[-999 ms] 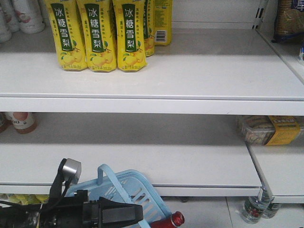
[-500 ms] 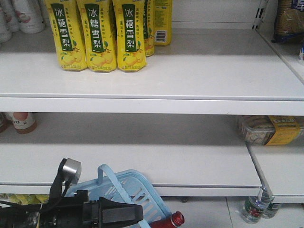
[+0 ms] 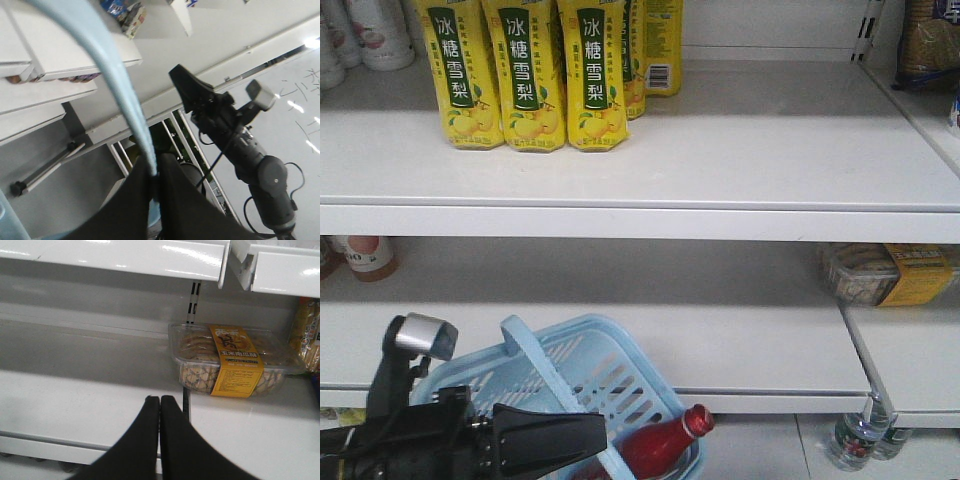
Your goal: Place coke in basket with both arms
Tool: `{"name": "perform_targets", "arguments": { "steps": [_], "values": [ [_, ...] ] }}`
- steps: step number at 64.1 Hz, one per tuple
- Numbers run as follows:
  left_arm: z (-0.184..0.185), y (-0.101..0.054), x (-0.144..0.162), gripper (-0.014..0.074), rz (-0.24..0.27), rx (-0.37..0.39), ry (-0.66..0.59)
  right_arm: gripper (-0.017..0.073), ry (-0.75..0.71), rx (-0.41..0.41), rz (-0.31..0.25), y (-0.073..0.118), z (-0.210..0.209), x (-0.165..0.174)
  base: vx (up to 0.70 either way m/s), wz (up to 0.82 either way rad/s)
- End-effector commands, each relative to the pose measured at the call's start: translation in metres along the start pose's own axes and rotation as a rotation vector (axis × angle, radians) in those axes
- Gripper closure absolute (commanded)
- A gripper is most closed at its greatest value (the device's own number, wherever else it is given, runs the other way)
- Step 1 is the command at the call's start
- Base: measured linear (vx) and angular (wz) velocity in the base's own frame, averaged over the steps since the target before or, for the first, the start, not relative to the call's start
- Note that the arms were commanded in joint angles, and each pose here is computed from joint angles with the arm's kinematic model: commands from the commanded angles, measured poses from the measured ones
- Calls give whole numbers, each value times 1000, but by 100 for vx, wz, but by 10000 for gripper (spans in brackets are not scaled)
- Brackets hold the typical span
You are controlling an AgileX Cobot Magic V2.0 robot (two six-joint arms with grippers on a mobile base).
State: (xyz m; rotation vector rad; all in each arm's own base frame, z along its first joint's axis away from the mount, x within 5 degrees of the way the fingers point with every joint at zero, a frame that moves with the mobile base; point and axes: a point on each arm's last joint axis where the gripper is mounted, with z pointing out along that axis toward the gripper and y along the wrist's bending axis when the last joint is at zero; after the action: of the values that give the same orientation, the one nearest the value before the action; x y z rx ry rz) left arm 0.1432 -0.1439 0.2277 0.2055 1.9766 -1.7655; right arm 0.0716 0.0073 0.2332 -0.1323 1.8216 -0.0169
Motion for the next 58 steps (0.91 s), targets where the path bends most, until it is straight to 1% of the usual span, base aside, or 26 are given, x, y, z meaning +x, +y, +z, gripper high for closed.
{"name": "perform_targets", "arguments": {
  "steps": [1,4,7,13,19,23,30,43,49,58],
  "values": [
    [-13,-53,-3,600,100,372,-40,569,-68,41,3,-4,-2,-13,0,0],
    [-17,-61,-2,600,133,394,-47,569,-68,41,3,-4,-2,-13,0,0],
    [-21,-67,1,600,152,408,-44,569,-68,41,3,-4,-2,-13,0,0],
    [-27,-76,6,600,166,411,-22,569,-68,41,3,-4,-2,-13,0,0],
    [-31,-81,10,600,170,367,-13,569,-68,41,3,-4,-2,-13,0,0],
    [-36,-84,13,600,193,323,-21,569,-68,41,3,-4,-2,-13,0,0],
    [-45,-92,19,600,257,280,-40,569,-68,41,3,-4,-2,-13,0,0],
    [-64,-109,27,600,361,254,-142,569,-68,41,3,-4,-2,-13,0,0],
    [-72,-114,29,600,403,230,-201,569,-68,41,3,-4,-2,-13,0,0],
    [-80,-116,32,600,452,161,-266,569,-68,41,3,-4,-2,-13,0,0]
  ]
}}
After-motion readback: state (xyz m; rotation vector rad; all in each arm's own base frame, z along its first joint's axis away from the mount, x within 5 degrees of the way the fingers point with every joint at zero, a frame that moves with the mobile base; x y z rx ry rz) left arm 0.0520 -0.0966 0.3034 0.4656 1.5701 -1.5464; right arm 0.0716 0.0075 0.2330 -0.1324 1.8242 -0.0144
